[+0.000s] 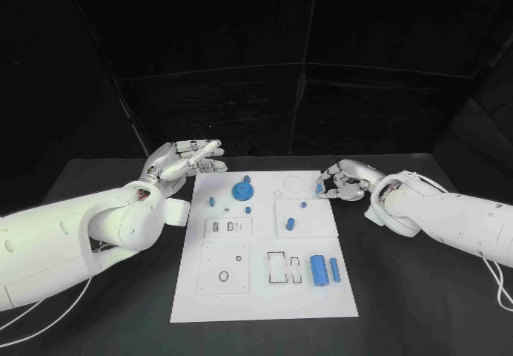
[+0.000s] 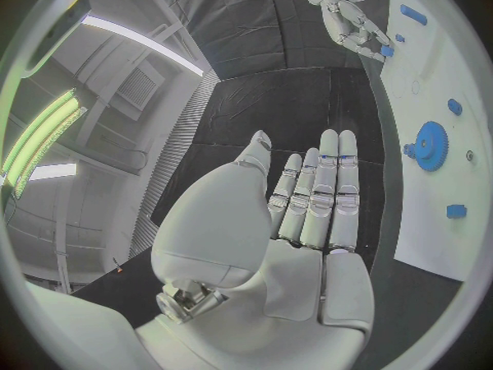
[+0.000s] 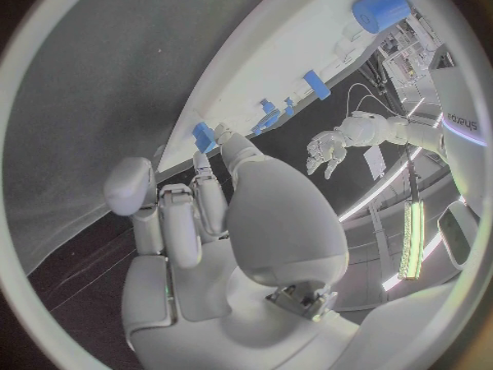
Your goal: Assemble the parts on the task board
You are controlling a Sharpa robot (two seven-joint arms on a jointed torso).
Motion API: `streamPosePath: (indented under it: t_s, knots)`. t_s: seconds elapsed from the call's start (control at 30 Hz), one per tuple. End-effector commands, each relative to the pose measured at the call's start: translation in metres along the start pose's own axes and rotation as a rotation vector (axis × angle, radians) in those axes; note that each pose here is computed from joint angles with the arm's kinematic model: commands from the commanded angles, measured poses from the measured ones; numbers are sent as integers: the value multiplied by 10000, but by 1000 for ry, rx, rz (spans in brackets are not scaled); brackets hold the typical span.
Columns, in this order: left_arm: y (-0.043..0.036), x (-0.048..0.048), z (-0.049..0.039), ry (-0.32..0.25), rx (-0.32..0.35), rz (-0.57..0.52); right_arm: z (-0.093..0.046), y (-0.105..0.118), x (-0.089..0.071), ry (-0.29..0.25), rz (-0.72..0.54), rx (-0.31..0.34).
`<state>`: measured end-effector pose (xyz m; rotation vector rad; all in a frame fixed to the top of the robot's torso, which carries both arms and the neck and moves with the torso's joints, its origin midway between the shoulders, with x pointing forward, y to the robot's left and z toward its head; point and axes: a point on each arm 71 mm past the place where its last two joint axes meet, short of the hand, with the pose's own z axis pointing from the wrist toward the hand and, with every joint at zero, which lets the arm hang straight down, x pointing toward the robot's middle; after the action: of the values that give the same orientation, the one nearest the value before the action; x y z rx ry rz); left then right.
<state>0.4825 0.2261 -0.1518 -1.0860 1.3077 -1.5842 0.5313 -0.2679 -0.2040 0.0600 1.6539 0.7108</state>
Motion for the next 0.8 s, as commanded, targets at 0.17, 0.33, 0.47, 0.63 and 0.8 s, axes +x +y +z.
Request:
streamPosePath:
  t_s: [0.17,0.33,0.47,0.63,0.8]
  knots:
    - [-11,16,3,14,6,-5,23,18,28,16,-7,-4]
    - [-11,17,1,14,6,-5,32,15,41,20,-10,0]
    - [-11,14,1,14,5,-5,36,14,52,21,-10,2]
    - [-11,15,1,15,5,-5,40,11,58,20,-11,5]
    - [-11,17,1,17,4,-6,45,7,60,18,-12,8]
